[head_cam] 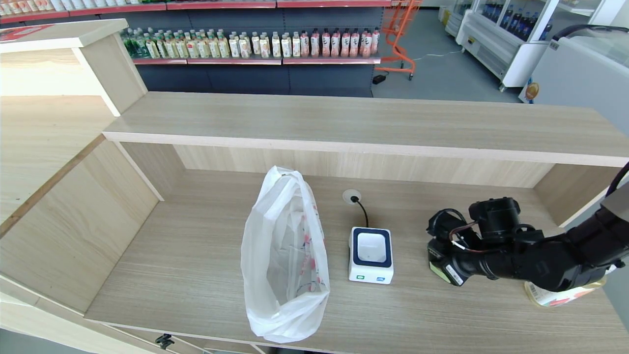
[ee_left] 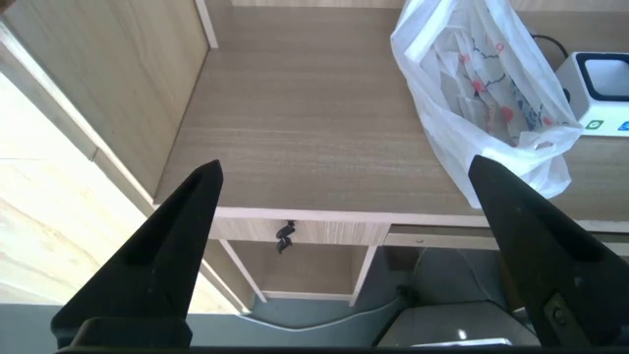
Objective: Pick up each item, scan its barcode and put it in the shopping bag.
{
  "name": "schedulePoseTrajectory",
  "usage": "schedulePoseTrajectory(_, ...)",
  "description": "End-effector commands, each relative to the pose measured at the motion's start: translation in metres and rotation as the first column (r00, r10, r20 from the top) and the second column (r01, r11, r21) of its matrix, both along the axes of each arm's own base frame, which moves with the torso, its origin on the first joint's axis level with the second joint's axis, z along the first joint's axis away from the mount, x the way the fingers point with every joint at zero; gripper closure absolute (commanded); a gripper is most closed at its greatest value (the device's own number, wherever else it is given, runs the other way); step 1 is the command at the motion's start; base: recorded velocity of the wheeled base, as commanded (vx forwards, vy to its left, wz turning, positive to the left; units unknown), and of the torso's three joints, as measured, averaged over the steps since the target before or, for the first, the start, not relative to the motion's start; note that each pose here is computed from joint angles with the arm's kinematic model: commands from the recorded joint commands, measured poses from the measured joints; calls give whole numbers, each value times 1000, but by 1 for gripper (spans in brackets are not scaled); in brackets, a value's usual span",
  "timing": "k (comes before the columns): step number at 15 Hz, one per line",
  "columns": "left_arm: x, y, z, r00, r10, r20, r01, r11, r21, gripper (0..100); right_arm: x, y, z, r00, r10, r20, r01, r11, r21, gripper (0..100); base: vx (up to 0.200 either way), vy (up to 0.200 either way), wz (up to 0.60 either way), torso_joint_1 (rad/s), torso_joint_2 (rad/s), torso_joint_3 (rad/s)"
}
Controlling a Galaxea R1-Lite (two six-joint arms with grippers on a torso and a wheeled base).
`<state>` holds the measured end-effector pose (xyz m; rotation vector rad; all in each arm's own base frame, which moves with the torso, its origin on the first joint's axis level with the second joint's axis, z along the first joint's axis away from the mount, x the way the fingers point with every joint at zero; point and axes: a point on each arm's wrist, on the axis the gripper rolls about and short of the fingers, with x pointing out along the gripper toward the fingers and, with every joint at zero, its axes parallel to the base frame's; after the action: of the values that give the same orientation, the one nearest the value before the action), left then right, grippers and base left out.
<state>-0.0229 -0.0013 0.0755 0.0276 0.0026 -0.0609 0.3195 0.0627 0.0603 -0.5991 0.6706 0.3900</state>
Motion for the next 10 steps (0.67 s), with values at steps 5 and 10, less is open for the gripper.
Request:
schedulePoseTrajectory(5, 0, 0, 0, 1000, -1, 0, 1, 1000, 0, 0, -101, -28, 85, 956, -36, 290, 26, 999, 36, 100, 0, 0, 0, 0, 0, 0)
schedulePoseTrajectory(10, 0, 0, 0, 1000, 1, 0, -1, 1000, 0, 0, -176, -51, 114, 912, 181, 369, -66, 951, -303, 100, 0, 0, 0, 0, 0, 0)
